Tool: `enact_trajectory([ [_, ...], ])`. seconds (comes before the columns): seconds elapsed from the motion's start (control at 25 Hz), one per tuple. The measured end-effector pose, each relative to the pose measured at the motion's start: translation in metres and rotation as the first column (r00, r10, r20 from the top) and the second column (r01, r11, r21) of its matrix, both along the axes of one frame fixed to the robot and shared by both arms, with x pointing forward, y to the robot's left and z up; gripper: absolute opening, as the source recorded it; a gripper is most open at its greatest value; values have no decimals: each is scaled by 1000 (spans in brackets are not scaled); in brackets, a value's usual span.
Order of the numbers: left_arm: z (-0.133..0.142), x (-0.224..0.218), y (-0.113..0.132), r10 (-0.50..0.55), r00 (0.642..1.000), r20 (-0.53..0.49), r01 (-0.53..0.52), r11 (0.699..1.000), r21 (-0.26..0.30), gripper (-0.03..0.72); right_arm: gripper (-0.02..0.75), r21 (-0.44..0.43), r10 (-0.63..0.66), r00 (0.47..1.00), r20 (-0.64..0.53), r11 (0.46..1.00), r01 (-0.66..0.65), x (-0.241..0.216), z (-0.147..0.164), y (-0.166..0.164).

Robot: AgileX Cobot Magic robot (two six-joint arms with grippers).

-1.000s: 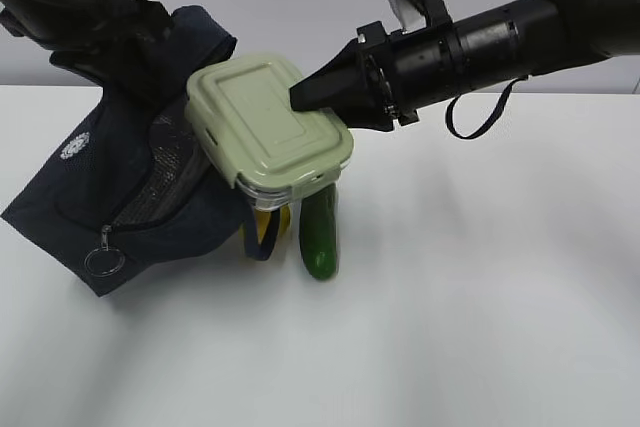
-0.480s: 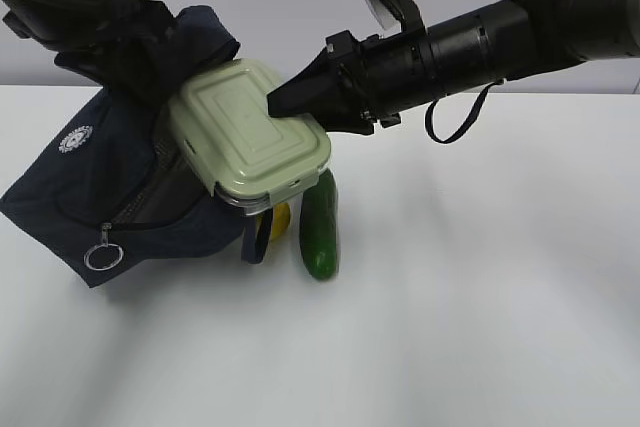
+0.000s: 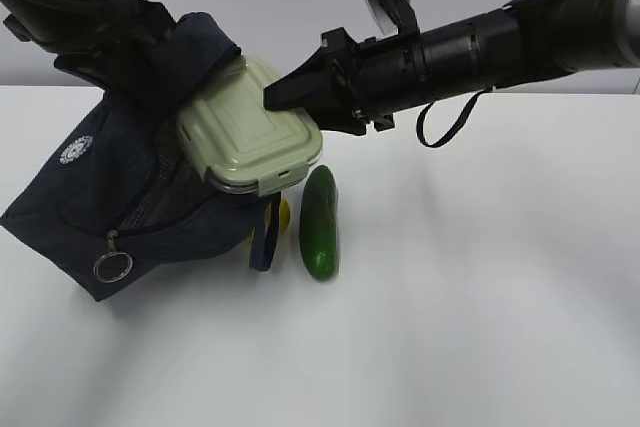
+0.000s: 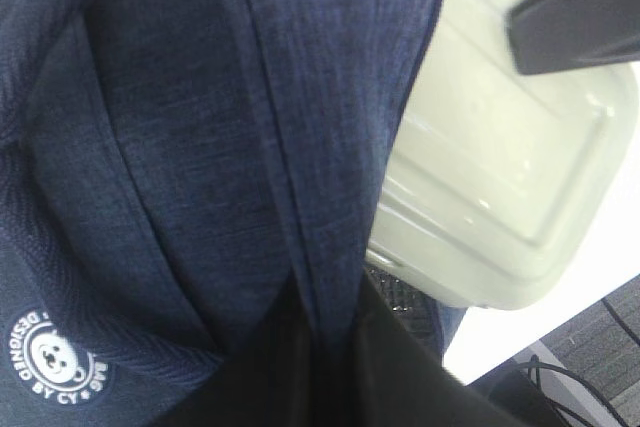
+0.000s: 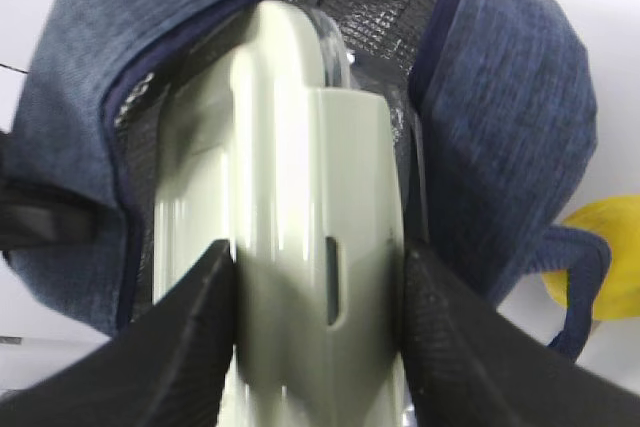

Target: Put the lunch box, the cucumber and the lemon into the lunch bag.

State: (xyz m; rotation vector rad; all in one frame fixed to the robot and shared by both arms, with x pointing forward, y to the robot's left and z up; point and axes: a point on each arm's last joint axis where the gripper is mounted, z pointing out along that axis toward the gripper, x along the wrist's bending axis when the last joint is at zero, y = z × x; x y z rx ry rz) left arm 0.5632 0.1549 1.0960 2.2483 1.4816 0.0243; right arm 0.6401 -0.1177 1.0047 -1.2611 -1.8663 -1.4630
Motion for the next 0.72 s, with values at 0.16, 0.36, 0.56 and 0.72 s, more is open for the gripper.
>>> enact_trajectory([
  [0.16, 0, -1, 0, -4, 1000, -7, 4, 1000, 3, 5, 368, 22, 9, 999, -45, 1000, -8, 4, -16, 11],
  [0.36, 0, -1, 0, -7, 1000, -12, 7, 1000, 5, 5, 368, 41, 23, 1000, -15, 999, -22, 8, -13, 28],
  [0.56, 0, -2, -1, -12, 1000, -14, 12, 1000, -4, 4, 368, 21, -22, 999, 28, 1000, 21, 12, -7, 40],
  [0.72, -4, 0, -4, -22, 999, -32, 21, 999, -25, 4, 368, 3, -34, 998, 43, 999, 34, 11, -11, 47],
])
